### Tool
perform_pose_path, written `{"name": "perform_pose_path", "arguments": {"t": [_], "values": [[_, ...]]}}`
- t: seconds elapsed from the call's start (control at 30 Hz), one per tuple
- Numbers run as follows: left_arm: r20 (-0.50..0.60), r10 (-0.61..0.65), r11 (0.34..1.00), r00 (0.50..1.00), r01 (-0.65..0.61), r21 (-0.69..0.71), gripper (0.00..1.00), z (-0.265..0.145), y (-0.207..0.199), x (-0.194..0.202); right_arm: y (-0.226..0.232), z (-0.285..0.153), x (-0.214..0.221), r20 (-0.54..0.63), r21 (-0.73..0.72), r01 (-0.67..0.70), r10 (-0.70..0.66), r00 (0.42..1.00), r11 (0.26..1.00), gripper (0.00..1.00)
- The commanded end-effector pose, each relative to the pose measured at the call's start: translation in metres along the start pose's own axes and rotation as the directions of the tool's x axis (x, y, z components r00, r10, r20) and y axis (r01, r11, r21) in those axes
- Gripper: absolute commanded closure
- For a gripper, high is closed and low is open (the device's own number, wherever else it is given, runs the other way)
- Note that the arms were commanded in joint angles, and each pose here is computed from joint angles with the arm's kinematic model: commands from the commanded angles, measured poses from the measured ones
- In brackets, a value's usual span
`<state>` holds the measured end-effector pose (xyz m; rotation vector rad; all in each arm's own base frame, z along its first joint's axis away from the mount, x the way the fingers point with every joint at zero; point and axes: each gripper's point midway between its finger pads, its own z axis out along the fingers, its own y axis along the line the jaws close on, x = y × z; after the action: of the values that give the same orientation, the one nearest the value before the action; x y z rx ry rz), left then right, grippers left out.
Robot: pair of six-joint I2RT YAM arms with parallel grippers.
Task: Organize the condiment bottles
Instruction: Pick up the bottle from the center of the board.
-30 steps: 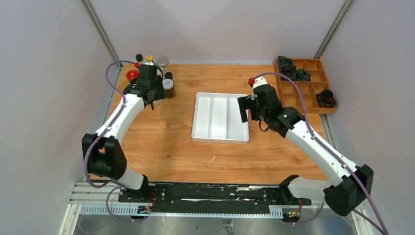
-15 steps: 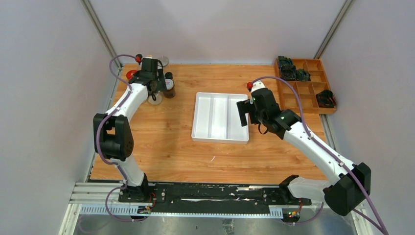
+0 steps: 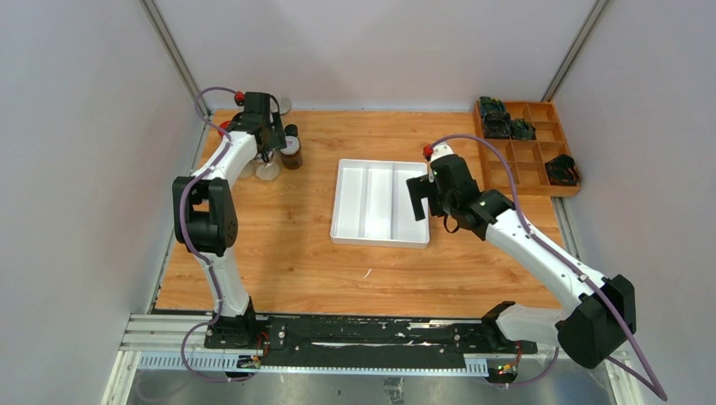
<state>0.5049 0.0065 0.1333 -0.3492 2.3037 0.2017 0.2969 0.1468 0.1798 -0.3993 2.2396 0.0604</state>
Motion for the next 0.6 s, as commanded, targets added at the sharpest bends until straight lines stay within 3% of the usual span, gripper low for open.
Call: {"name": "perform_pose_path", "arguments": {"t": [0.0,0.57], "values": [[-0.018,0.01,1.0,1.0,-0.01,0.001,0.17,0.008,0.004,0.001,0.003,0.005,0.01,-0.024,-0.005,0.019,-0.019,1.0,1.0,0.0],[-0.049,0.015,0.997,0.999,-0.018,-0.069,0.16,0.003,0.021,0.01,0.006,0.013,0.017,-0.043,-0.016,0.019,-0.02,0.999,1.0,0.0]]}}
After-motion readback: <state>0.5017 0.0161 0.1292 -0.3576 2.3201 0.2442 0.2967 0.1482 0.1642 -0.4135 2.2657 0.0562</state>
